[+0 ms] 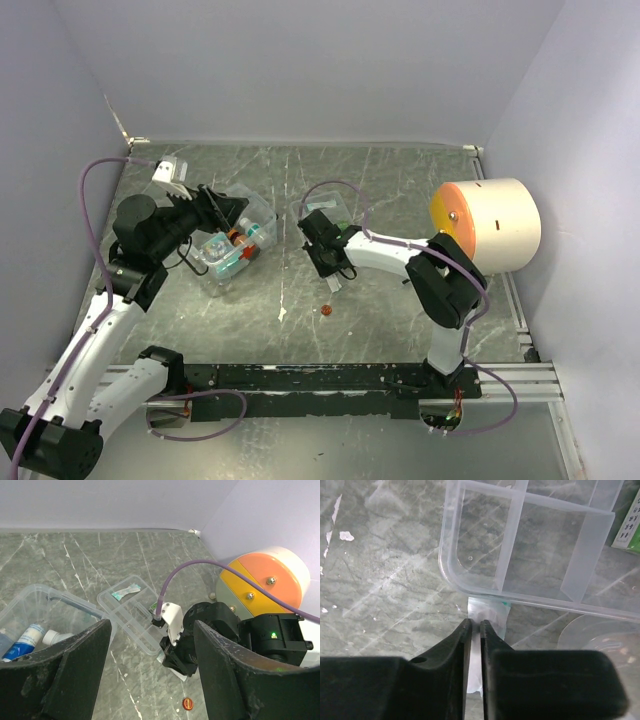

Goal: Organize the medicine kit

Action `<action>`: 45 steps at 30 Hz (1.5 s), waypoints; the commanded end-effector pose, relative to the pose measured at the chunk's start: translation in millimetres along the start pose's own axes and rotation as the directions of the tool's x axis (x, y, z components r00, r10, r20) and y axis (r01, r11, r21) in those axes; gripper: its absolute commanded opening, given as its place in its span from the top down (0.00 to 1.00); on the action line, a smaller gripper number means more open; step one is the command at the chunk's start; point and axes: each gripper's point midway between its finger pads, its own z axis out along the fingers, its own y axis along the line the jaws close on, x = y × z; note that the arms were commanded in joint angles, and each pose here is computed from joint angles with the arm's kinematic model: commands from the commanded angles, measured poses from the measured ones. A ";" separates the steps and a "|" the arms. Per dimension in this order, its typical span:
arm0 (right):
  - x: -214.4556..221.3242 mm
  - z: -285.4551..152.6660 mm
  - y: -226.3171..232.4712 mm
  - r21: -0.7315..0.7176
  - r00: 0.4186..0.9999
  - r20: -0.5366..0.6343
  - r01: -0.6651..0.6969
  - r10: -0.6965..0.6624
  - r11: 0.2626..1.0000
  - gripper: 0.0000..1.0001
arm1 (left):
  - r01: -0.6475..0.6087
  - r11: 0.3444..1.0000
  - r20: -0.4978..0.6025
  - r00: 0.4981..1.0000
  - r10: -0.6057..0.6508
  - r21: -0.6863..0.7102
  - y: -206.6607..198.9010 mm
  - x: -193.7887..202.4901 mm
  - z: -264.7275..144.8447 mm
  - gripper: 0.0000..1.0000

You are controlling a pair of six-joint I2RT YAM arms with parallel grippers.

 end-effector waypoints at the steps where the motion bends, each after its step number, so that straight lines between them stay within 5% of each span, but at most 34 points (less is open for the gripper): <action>1: 8.5 7.7 -0.7 0.009 0.999 -0.028 -0.029 0.029 1.000 0.93 | -0.014 1.000 0.032 0.999 0.013 0.015 -1.9 -8.4 -1.0 0.23; 10: -20.2 -23.8 -5.5 0.010 0.981 0.130 -0.146 0.144 0.989 1.00 | -0.014 1.000 0.038 0.999 0.014 0.018 -2.9 -9.5 -2.2 0.22; 16: -53.9 -60.7 -7.9 -0.043 0.913 0.298 -0.279 0.279 0.959 1.00 | -0.015 1.000 0.040 0.999 0.015 0.015 -2.7 -10.2 -2.9 0.22; 25: -141.8 -97.1 -39.1 -0.201 0.618 0.526 -0.576 0.584 0.792 1.00 | -0.034 0.999 0.046 0.998 0.035 -0.013 0.9 -13.8 -5.7 0.22; 31: -184.6 -90.3 -94.0 -0.306 0.295 0.605 -0.772 0.740 0.557 1.00 | -0.071 0.997 0.052 0.996 0.071 -0.002 -2.8 -17.8 -9.9 0.22; 33: -193.6 -83.5 -105.0 -0.302 0.230 0.624 -0.811 0.747 0.502 1.00 | -0.084 0.996 0.050 0.995 0.084 0.008 -4.5 -17.9 -10.5 0.21; 39: -208.0 -56.1 -121.4 -0.277 0.122 0.655 -0.880 0.746 0.386 1.00 | -0.097 0.995 0.042 0.994 0.097 0.012 -4.9 -17.1 -10.6 0.21; 45: -204.9 -24.9 -125.9 -0.243 0.089 0.655 -0.916 0.750 0.320 1.00 | -0.096 0.995 0.044 0.994 0.095 0.020 -6.2 -17.0 -10.5 0.21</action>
